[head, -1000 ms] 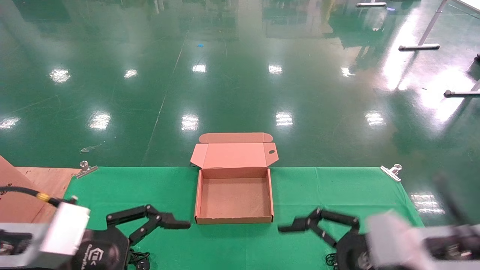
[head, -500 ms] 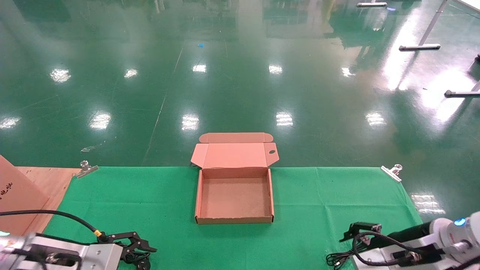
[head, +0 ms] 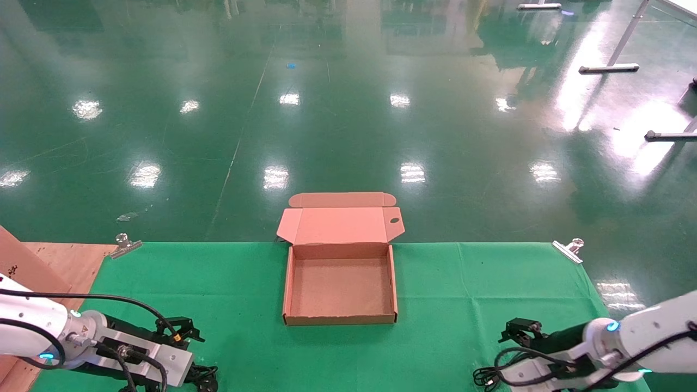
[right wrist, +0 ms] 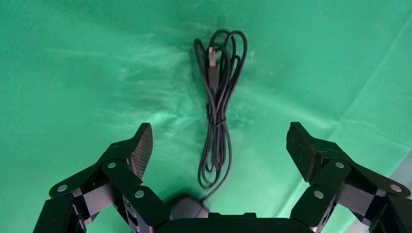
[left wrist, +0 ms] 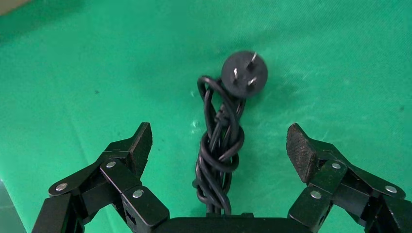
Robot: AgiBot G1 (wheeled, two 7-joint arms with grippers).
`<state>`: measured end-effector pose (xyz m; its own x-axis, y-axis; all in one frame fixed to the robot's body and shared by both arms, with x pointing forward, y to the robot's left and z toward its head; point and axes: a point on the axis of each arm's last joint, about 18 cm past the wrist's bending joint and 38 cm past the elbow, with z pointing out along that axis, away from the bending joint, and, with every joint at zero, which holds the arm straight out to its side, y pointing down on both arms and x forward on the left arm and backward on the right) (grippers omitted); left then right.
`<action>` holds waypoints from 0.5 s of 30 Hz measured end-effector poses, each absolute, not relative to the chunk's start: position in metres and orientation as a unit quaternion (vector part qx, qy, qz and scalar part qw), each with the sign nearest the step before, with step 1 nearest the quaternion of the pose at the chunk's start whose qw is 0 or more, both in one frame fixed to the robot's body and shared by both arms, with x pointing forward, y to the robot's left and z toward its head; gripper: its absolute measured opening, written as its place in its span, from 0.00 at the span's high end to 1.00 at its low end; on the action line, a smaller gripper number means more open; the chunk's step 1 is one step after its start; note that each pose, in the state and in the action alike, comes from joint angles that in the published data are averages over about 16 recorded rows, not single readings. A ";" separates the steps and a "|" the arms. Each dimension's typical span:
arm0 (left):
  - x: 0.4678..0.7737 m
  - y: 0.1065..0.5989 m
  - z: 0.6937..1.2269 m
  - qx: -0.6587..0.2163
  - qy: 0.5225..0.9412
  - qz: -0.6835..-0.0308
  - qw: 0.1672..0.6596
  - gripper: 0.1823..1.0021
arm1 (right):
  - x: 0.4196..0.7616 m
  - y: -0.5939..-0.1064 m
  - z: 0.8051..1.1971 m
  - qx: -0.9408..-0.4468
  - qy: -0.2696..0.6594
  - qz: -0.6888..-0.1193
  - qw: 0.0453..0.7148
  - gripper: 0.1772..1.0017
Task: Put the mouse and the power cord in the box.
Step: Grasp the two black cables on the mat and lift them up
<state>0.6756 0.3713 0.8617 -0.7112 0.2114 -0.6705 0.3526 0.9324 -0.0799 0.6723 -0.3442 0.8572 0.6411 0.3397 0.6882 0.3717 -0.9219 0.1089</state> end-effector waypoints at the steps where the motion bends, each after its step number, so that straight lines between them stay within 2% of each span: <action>1: 0.677 0.372 0.860 0.152 0.920 -0.100 0.347 0.00 | 0.676 -0.345 0.854 -0.906 -0.196 -0.374 0.019 0.00; 15: 0.682 0.383 0.848 0.135 0.926 -0.107 0.336 0.00 | 0.709 -0.343 0.842 -0.908 -0.192 -0.372 0.022 0.00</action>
<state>0.6821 0.3834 0.8483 -0.7385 0.1775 -0.6504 0.3216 0.9406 -0.1085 0.7088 -0.3432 0.8423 0.6497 0.3323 0.6837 0.3643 -0.9255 0.1036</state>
